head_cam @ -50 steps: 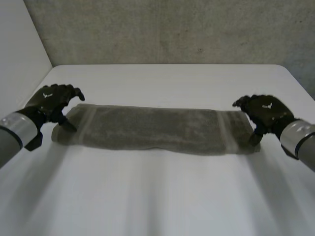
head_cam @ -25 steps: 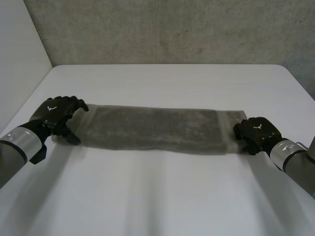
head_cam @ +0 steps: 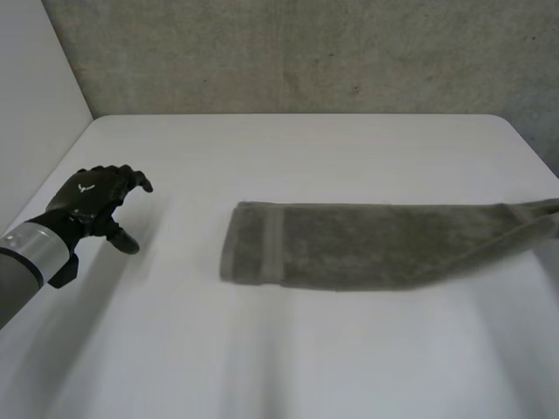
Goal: Fold the towel.
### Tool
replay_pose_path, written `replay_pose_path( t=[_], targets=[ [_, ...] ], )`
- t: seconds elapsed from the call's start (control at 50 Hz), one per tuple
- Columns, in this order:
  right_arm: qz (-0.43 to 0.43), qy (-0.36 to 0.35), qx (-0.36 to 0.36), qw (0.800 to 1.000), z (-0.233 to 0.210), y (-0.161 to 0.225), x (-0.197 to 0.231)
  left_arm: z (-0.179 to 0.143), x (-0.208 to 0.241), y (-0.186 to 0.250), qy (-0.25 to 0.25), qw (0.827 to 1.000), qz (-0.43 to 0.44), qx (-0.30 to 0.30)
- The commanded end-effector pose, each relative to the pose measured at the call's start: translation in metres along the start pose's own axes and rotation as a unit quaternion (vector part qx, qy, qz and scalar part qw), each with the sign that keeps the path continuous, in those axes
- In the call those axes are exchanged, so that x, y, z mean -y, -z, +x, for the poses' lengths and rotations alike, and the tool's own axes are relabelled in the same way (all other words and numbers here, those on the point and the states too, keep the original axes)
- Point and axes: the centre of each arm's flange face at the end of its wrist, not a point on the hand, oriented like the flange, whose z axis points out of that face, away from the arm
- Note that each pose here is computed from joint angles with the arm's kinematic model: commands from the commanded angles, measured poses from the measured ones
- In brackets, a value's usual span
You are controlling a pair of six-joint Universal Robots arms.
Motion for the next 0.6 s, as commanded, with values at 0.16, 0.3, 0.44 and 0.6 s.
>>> replay_pose_path(
  t=[0.16,0.3,0.44,0.6],
  targets=[
    [0.185,0.043,0.194,0.962,-0.19,0.046,0.162,0.002,0.0,0.001,-0.001,1.0,0.001,-0.001],
    [0.23,0.079,0.288,0.926,-0.318,0.087,0.181,0.001,-0.001,0.001,0.0,1.0,0.0,0.001],
    [0.227,0.106,0.345,0.905,-0.387,0.102,0.158,0.002,-0.003,0.002,-0.001,1.0,0.0,0.0],
    [0.225,0.111,0.307,0.918,-0.371,0.109,0.169,0.002,-0.003,0.002,-0.001,1.0,0.001,0.0]
  ],
)
